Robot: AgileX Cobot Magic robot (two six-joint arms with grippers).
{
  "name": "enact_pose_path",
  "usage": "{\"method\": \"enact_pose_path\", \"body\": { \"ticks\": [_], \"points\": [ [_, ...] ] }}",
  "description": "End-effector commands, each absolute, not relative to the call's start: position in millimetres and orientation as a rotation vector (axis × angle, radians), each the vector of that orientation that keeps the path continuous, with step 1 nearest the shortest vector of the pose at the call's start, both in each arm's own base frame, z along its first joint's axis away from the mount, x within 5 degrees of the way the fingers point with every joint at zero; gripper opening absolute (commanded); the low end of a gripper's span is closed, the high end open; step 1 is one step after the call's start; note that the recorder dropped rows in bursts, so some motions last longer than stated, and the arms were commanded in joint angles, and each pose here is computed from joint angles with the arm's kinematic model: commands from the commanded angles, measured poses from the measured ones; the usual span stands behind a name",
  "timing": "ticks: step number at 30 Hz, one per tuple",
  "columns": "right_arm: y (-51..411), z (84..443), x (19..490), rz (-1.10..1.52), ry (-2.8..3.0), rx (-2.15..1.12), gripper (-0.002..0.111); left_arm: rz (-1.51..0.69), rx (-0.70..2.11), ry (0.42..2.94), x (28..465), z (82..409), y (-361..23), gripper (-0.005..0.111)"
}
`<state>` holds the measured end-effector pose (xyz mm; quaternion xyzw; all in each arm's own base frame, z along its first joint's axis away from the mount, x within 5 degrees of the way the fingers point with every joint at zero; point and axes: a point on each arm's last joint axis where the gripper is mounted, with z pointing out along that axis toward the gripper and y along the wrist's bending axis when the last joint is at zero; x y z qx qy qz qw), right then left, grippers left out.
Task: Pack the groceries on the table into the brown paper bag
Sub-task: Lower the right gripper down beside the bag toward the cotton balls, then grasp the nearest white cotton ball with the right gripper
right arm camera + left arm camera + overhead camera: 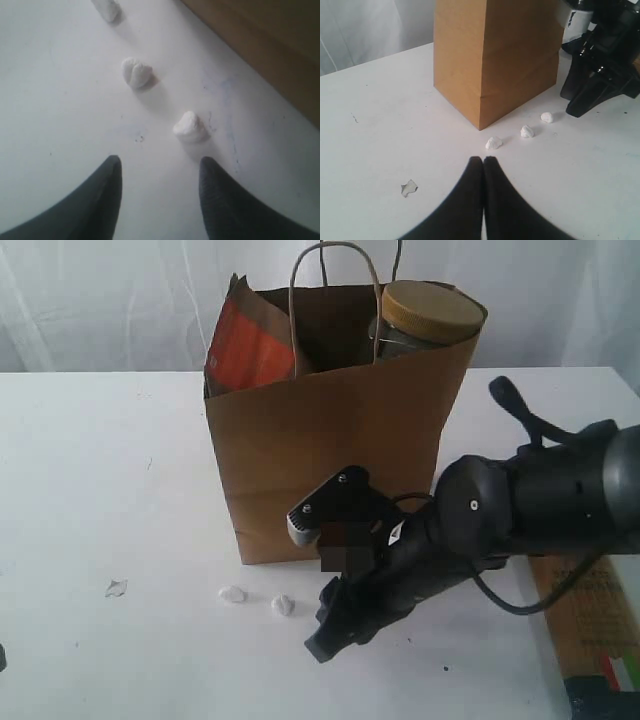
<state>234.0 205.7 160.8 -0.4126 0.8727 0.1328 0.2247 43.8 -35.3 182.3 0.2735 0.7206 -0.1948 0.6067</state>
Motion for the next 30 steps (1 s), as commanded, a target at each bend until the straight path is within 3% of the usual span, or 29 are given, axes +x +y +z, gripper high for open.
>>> {"method": "enact_pose_path", "body": {
  "ticks": [1, 26, 30],
  "points": [
    [212.5, 157.6, 243.3, 0.354, 2.391, -1.153, 0.046, -0.462, 0.625, 1.664, 43.5, 181.9, -35.4, 0.000],
    [217.7, 127.7, 257.7, 0.288, 2.390, -1.117, 0.045, -0.462, 0.625, 1.664, 43.5, 181.9, -35.4, 0.000],
    [217.8, 127.9, 258.2, 0.287, 2.387, -1.111, 0.038, -0.462, 0.625, 1.664, 43.5, 181.9, -35.4, 0.000]
  ]
}}
